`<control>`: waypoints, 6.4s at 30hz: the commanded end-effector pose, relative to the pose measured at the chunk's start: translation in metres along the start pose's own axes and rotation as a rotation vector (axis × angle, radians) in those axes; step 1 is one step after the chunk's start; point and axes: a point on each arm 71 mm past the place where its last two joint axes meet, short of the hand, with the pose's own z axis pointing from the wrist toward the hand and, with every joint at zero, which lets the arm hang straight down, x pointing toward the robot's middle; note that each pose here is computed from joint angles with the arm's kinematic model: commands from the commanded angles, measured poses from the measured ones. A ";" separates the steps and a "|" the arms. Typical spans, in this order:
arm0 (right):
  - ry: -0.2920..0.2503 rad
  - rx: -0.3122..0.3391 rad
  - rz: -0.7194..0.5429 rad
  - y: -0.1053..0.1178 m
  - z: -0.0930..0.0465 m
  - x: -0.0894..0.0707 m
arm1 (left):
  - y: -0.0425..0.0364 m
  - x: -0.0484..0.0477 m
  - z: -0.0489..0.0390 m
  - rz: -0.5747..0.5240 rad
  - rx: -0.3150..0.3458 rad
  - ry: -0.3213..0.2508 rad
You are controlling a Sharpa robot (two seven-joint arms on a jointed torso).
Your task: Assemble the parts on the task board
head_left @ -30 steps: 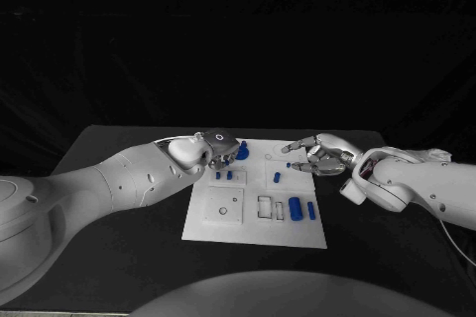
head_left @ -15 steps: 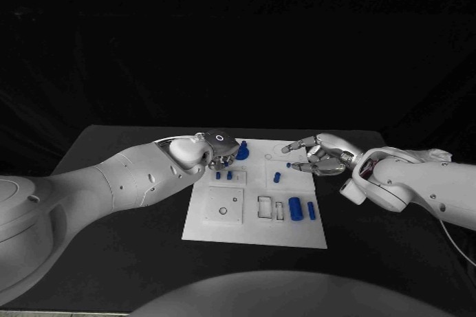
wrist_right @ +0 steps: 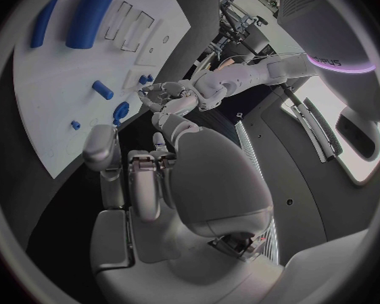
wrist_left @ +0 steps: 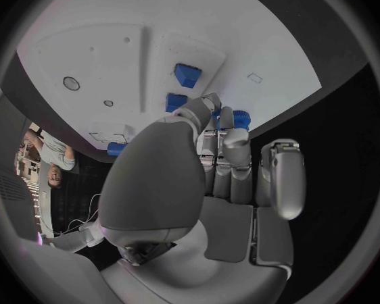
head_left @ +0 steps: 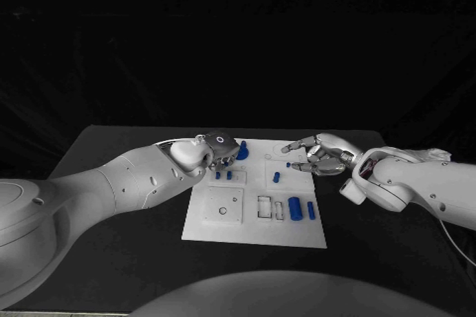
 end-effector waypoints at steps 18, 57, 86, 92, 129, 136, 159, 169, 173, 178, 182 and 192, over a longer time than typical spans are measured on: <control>0.025 -0.002 0.008 0.001 0.000 0.002 | -0.0014 0.0076 -0.0005 -0.002 -0.006 0.029; 0.027 0.001 0.008 0.000 0.001 0.002 | 0.0049 0.0083 -0.0047 -0.003 -0.012 -0.005; 0.008 0.018 0.003 -0.005 0.000 -0.003 | 0.0598 -0.0371 -0.0365 -0.069 -0.090 -0.281; -0.019 -0.002 -0.015 0.003 0.006 -0.011 | 0.0886 -0.0686 -0.0592 -0.043 -0.131 -0.355; -0.061 0.052 -0.761 0.016 0.046 -0.039 | 0.0625 -0.0171 -0.1251 -1.739 0.120 -0.508; -0.042 0.097 -0.744 -0.003 0.043 -0.035 | 0.0568 -0.0165 -0.1310 -1.742 0.134 -0.484; 0.036 0.157 -0.744 -0.039 0.056 -0.010 | 0.0491 -0.0174 -0.1330 -1.758 0.147 -0.453; 0.067 0.168 -0.742 -0.044 0.064 0.000 | 0.0497 -0.0165 -0.1329 -1.761 0.141 -0.445; 0.076 0.175 -0.741 -0.046 0.066 0.002 | 0.0497 -0.0165 -0.1325 -1.754 0.132 -0.448; 0.087 0.190 -0.742 -0.049 0.067 0.003 | 0.0504 -0.0160 -0.1321 -1.744 0.115 -0.453; 0.095 0.199 -0.742 -0.052 0.068 0.004 | 0.0520 -0.0161 -0.1330 -1.725 0.086 -0.480; 0.075 0.176 -0.738 -0.053 0.071 0.004 | 0.0568 -0.0141 -0.1357 -1.714 0.034 -0.511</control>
